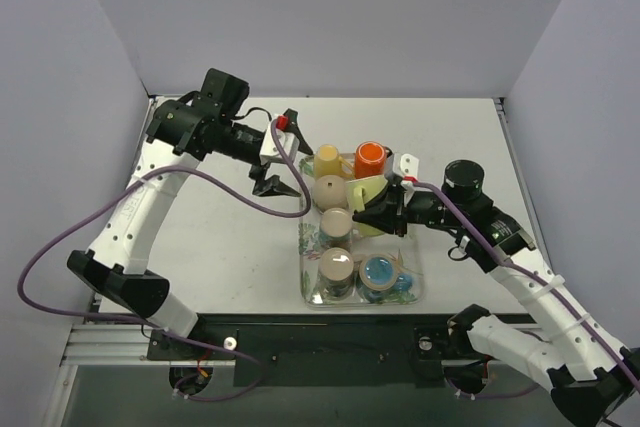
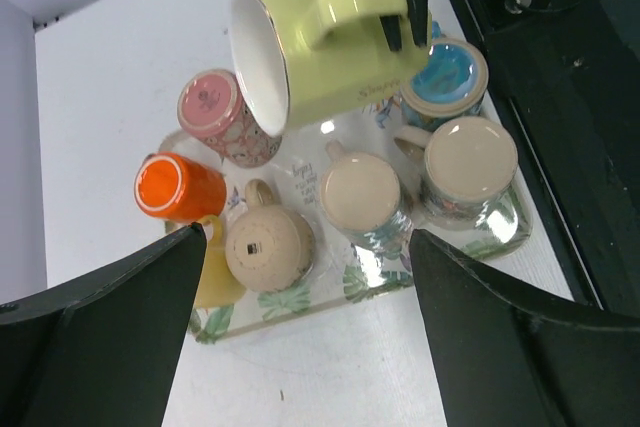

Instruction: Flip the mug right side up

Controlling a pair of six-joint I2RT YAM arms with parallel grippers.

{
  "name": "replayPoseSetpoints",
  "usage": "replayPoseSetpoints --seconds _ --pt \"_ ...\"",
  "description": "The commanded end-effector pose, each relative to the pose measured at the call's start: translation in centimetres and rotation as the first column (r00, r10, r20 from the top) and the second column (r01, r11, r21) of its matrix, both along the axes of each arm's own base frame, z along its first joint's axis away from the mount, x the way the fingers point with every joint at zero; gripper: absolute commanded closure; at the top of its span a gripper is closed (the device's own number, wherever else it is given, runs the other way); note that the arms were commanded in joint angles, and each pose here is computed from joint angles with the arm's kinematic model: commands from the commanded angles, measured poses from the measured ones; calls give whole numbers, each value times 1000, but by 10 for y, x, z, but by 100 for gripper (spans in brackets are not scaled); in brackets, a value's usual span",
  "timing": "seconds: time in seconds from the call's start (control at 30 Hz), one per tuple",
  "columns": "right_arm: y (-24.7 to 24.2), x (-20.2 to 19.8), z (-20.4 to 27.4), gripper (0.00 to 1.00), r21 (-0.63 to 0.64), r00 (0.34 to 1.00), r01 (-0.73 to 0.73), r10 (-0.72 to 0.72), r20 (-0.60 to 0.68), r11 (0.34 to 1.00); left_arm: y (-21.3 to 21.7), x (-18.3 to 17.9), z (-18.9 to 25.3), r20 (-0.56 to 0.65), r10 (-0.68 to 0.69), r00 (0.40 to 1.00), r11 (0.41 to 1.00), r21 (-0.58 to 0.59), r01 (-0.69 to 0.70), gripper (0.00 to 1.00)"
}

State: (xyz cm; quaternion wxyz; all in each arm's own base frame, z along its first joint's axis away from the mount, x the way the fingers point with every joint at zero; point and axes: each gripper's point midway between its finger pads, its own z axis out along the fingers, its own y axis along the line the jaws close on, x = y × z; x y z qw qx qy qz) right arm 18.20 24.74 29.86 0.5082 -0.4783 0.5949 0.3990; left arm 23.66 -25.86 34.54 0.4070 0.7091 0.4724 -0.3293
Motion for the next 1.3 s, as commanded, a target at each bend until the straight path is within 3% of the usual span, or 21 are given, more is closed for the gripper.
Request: replayPoseSetpoints --seconds 0.0,0.37,0.8,0.87,0.93,0.97,1.0,1.03,1.13,1.23,1.27 --pt "13 -13 45 100 67 978 -118 105 179 991 -24 -10 27 -43 -77 996 993 -93 72 6" --pt "21 -17 48 100 69 966 -152 133 221 986 -55 -26 -6 -250 -198 948 978 -118 173 6" --pt "23 -16 47 100 53 957 -175 157 245 983 -85 -28 -39 -333 -164 929 986 -48 157 22" --pt "23 -17 49 100 55 955 -175 156 252 983 -86 -27 -42 -339 -158 927 987 -43 152 31" --pt "23 -17 49 100 51 954 -176 157 254 983 -88 -26 -43 -345 -150 927 989 -38 146 52" --pt "22 -17 48 100 49 954 -176 158 254 983 -88 -28 -43 -351 -151 924 988 -38 148 71" --pt "22 -17 46 100 46 954 -176 159 253 983 -88 -29 -43 -358 -150 922 988 -36 147 81" --pt "22 -17 46 100 45 954 -173 157 254 984 -87 -30 -42 -363 -144 921 989 -32 143 100" --pt "21 -13 36 100 30 963 -152 141 230 988 -83 -25 -42 -367 -91 926 995 -1 97 100" --pt "13 1 25 98 3 977 -50 48 207 999 -78 4 -38 -347 120 930 992 71 -102 100" --pt "7 15 20 75 -11 978 42 -39 206 999 -76 18 -29 -312 175 934 985 55 -166 100"
